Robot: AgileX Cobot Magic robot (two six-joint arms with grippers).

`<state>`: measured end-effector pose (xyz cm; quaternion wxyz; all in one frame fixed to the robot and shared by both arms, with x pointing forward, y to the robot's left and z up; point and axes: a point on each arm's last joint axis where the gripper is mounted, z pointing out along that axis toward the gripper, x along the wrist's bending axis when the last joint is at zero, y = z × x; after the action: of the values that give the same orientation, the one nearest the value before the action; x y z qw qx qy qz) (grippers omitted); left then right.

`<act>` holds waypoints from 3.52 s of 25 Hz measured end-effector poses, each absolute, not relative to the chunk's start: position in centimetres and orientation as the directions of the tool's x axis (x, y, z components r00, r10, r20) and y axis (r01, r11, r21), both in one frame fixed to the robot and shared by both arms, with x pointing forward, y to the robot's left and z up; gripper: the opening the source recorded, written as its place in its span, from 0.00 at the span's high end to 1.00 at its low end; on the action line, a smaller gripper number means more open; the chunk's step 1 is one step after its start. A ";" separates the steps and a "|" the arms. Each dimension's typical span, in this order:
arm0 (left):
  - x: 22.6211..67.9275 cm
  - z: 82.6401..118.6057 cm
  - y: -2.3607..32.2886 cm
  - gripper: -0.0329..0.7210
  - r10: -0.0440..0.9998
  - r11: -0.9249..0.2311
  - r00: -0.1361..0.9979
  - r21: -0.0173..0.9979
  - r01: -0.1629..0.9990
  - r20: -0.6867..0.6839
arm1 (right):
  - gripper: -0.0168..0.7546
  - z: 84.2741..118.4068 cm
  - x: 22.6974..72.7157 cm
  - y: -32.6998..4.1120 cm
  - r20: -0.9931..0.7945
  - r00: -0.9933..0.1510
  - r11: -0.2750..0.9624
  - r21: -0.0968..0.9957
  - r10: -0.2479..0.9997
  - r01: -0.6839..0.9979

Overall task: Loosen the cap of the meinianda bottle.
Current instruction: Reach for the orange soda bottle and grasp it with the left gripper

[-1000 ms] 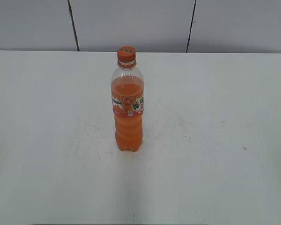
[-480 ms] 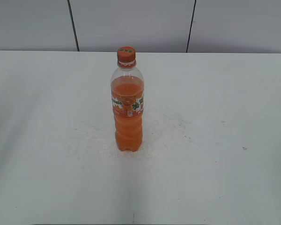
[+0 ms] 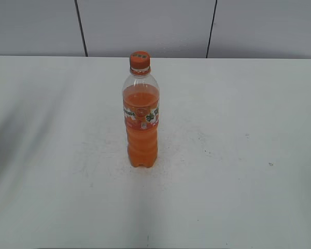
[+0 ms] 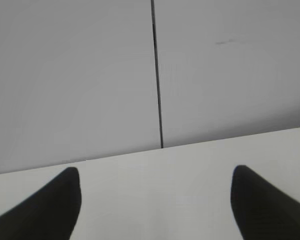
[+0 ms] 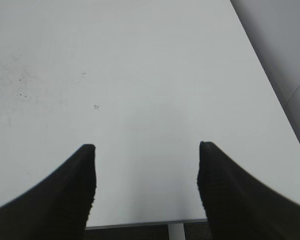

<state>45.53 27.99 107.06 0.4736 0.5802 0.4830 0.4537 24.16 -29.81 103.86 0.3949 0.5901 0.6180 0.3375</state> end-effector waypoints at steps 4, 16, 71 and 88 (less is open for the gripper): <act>47.0 103.6 26.3 0.21 0.982 -0.031 0.189 0.990 0.136 0.005 | 0.35 103.9 24.2 -29.8 -0.090 0.008 0.076 0.884 0.996 0.462; 48.6 96.5 21.3 0.21 0.845 -0.124 0.534 0.975 0.183 0.007 | 0.35 103.9 24.2 -29.8 -0.090 0.008 0.076 0.883 0.996 0.463; 57.1 86.4 12.2 0.19 0.122 -0.209 0.989 0.972 0.109 -0.085 | 0.35 103.9 24.2 -29.8 -0.090 0.008 0.076 0.883 0.996 0.463; 57.2 86.2 12.2 0.42 0.130 -0.212 0.987 0.970 0.118 -0.091 | 0.35 103.9 24.2 -29.8 -0.090 0.008 0.076 0.883 0.996 0.463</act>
<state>57.21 12.20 86.19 0.6228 0.7783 0.0797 0.0051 24.16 -29.81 103.86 0.3949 0.5901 0.6180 0.3375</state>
